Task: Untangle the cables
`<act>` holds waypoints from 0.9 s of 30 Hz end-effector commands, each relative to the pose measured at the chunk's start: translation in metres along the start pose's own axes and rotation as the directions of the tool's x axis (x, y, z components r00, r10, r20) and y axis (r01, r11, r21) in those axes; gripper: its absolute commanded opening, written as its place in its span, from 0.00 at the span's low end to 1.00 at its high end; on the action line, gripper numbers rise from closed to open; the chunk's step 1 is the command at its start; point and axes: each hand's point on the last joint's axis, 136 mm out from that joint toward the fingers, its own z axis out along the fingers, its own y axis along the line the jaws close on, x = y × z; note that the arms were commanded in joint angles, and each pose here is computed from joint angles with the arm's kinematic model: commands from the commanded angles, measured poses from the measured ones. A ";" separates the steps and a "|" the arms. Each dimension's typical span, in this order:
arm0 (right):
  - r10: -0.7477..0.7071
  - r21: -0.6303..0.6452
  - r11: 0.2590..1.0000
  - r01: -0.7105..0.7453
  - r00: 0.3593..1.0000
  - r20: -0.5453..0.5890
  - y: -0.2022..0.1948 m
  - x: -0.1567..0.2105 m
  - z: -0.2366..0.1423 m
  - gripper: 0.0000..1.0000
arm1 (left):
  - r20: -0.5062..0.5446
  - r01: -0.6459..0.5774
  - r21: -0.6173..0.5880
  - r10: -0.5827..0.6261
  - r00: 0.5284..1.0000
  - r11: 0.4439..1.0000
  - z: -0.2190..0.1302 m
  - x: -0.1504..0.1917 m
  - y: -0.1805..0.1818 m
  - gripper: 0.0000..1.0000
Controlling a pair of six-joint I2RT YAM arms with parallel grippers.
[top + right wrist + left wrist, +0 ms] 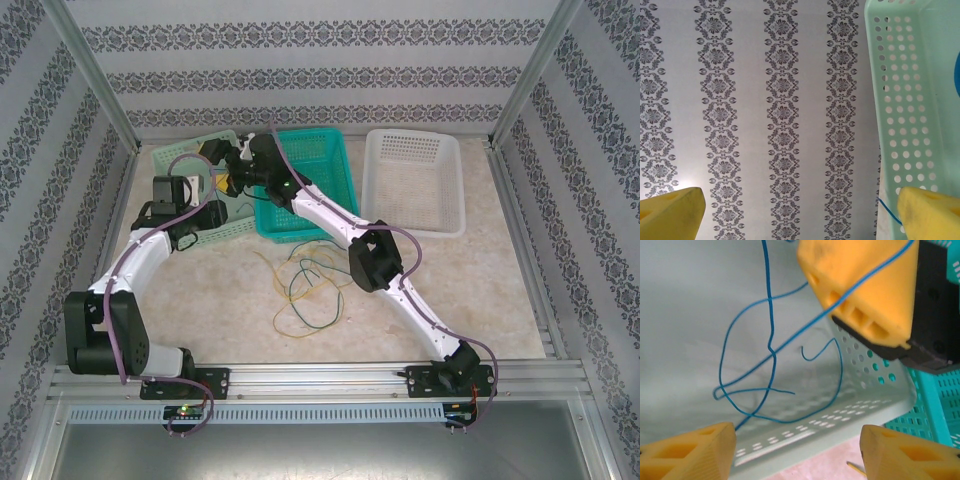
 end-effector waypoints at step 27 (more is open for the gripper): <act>0.058 -0.116 0.991 -0.062 0.997 -0.043 0.052 0.003 -0.016 0.98 | 0.146 -0.151 -0.095 0.164 0.976 0.984 0.028 -0.050 0.018 0.53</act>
